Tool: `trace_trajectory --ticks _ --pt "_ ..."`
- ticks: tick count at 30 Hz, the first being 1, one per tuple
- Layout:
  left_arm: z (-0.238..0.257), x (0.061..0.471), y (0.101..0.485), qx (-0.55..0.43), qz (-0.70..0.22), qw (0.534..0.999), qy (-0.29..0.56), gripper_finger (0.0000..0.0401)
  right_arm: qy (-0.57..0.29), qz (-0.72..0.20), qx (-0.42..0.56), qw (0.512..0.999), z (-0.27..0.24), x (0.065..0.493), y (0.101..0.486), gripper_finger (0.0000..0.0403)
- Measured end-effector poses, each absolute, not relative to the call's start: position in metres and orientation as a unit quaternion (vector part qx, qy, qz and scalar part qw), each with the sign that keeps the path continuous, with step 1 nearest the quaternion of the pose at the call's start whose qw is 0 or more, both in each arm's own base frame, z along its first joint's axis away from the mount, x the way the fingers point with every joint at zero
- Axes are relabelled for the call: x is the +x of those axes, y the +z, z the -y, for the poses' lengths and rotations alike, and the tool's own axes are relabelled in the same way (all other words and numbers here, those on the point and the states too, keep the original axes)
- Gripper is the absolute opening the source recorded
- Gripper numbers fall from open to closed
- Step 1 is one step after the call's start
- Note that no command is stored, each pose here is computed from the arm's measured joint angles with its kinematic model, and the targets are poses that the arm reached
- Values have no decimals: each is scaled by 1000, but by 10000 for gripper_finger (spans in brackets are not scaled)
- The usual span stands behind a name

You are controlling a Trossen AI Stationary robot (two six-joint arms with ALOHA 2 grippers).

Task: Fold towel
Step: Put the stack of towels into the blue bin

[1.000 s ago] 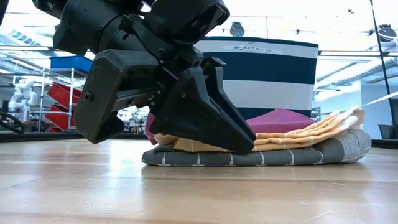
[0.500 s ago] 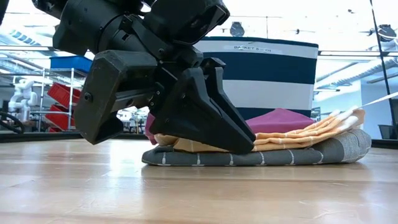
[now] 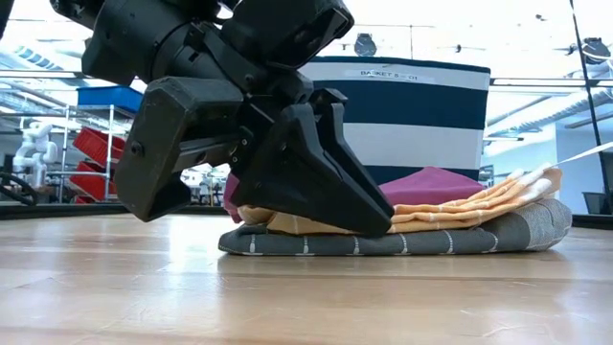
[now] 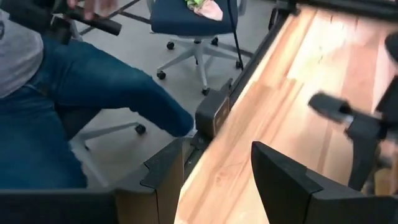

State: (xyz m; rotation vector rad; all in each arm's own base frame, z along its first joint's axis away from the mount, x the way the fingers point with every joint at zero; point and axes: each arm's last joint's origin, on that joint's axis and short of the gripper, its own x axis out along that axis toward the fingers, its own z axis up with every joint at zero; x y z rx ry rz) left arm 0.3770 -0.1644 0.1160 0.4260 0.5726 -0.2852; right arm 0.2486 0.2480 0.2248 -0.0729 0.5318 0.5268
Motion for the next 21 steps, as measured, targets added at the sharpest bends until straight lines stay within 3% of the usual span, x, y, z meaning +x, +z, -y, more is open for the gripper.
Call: trace_trajectory --ticks 8,15,21 --pt "166 381 122 197 -247 939 -136 99 227 -321 13 920 -246 243 217 173" --pt "168 383 126 98 -238 958 -124 99 221 -326 21 919 -245 243 216 173" --pt "172 382 127 61 -236 955 -168 99 205 -354 11 913 -242 241 211 173"
